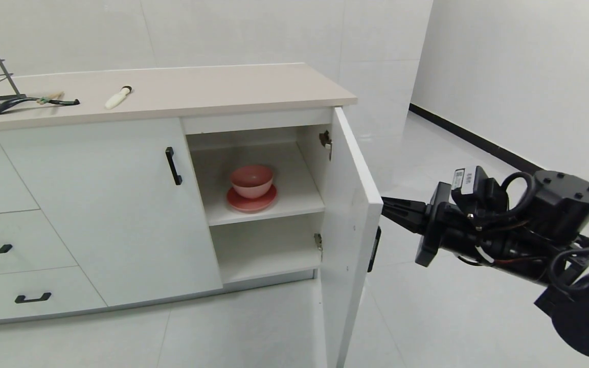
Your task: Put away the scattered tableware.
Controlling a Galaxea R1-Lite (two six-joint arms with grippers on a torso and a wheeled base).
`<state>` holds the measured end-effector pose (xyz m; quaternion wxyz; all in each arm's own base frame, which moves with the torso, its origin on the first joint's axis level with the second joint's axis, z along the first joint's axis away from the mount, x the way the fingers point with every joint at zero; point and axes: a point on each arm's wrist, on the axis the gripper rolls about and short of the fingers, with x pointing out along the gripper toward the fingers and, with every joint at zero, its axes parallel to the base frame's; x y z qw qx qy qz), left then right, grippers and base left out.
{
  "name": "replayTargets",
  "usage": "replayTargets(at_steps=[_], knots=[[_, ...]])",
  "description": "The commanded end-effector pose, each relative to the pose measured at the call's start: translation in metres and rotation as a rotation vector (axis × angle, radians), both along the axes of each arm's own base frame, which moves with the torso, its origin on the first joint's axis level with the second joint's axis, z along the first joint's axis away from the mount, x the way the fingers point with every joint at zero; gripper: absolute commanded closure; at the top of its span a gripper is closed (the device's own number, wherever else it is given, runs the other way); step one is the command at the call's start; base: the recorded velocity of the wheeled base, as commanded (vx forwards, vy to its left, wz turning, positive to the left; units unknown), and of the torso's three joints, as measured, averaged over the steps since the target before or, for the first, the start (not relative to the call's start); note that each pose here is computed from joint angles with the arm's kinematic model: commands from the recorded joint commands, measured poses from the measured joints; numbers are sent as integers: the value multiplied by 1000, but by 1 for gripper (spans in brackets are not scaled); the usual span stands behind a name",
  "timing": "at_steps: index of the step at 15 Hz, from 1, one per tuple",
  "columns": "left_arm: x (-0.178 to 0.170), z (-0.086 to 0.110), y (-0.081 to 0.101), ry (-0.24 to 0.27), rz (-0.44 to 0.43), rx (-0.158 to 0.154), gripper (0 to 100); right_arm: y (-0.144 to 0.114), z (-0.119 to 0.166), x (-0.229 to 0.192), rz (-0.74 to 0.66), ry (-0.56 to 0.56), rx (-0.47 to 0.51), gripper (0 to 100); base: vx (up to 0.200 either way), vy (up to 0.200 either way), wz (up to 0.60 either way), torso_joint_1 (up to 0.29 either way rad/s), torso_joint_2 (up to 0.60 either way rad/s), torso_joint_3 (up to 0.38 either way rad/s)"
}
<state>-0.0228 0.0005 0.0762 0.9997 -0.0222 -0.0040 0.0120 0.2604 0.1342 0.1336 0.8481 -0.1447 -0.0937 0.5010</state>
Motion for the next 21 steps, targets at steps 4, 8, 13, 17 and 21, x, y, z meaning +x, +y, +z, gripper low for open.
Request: replayTargets(at_steps=[4, 8, 13, 17, 21], knots=[[0, 0, 0, 0, 0, 0, 0, 25, -13, 21, 40, 13, -1, 100, 0, 0, 0, 0, 0, 0], [0, 0, 0, 0, 0, -2, 0, 40, -16, 29, 69, 0, 5, 100, 0, 0, 0, 0, 0, 0], [0, 0, 0, 0, 0, -2, 0, 52, -19, 45, 63, -20, 19, 100, 0, 0, 0, 0, 0, 0], [0, 0, 0, 0, 0, -2, 0, 70, -25, 59, 87, -37, 30, 100, 0, 0, 0, 0, 0, 0], [0, 0, 0, 0, 0, -6, 0, 84, -35, 82, 85, -55, 49, 100, 0, 0, 0, 0, 0, 0]])
